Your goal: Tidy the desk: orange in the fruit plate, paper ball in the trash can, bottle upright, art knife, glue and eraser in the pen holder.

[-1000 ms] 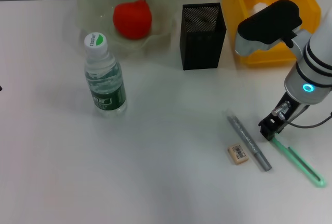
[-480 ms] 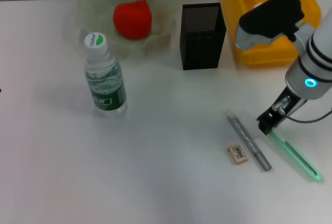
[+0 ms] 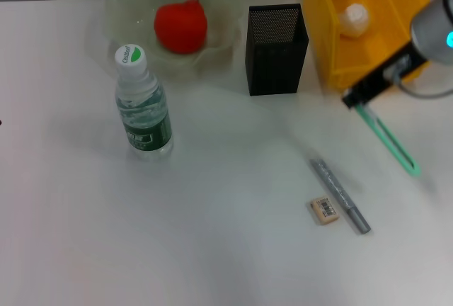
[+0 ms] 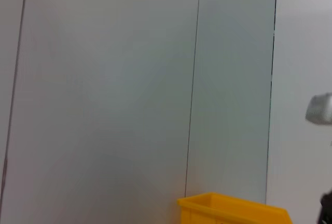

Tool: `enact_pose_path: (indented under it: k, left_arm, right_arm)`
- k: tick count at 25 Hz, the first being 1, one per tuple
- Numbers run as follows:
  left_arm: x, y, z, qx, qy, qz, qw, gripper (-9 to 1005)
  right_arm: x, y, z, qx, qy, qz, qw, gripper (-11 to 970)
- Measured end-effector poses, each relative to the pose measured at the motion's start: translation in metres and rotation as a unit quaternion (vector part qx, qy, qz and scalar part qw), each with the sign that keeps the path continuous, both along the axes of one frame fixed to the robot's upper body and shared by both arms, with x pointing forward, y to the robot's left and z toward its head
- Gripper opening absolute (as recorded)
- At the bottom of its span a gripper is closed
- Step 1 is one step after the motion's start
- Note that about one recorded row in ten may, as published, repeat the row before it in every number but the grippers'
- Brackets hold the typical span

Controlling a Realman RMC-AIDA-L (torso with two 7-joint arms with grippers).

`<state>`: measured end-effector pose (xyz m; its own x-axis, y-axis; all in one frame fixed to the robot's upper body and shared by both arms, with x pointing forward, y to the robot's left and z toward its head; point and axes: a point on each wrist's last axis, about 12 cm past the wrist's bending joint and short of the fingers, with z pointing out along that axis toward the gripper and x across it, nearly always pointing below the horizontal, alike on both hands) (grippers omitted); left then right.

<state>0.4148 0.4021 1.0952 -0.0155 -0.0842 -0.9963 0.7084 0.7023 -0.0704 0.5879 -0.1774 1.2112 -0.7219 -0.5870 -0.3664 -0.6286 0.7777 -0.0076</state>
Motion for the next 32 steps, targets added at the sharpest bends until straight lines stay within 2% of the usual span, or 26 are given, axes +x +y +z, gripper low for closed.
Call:
enact_pose_path:
  k: [6, 9, 13, 14, 16, 19, 20, 24, 32]
  left_arm:
    - [0.001, 0.0, -0.001, 0.002, -0.001, 0.004, 1.0, 813]
    - [0.002, 0.002, -0.002, 0.005, 0.002, 0.01, 1.0, 813]
    - [0.003, 0.002, -0.003, 0.005, 0.003, 0.013, 1.0, 813]
    - [0.003, 0.002, -0.003, 0.004, 0.003, 0.013, 1.0, 813]
    - [0.003, 0.002, -0.002, 0.003, 0.004, 0.013, 1.0, 813]
    - [0.004, 0.002, -0.002, 0.002, 0.005, 0.013, 1.0, 813]
    - [0.004, 0.002, -0.002, 0.002, 0.006, 0.014, 1.0, 813]
    - [0.005, 0.002, -0.002, 0.002, 0.006, 0.015, 1.0, 813]
    - [0.008, 0.0, -0.003, 0.002, 0.006, 0.018, 1.0, 813]
  right_arm:
    - [0.009, 0.01, 0.032, 0.03, -0.085, 0.022, 0.996, 172]
    - [0.016, 0.018, 0.046, 0.076, -0.139, 0.035, 0.987, 172]
    - [0.022, 0.021, 0.052, 0.11, -0.18, 0.042, 0.977, 172]
    - [0.026, 0.022, 0.054, 0.123, -0.21, 0.045, 0.969, 172]
    - [0.028, 0.022, 0.053, 0.128, -0.223, 0.048, 0.965, 173]
    - [0.034, 0.02, 0.048, 0.166, -0.268, 0.064, 0.947, 173]
    - [0.034, 0.02, 0.048, 0.166, -0.268, 0.064, 0.947, 173]
    - [0.038, 0.016, 0.034, 0.222, -0.303, 0.083, 0.923, 173]
    - [0.048, 0.01, 0.005, 0.231, -0.323, 0.087, 0.914, 173]
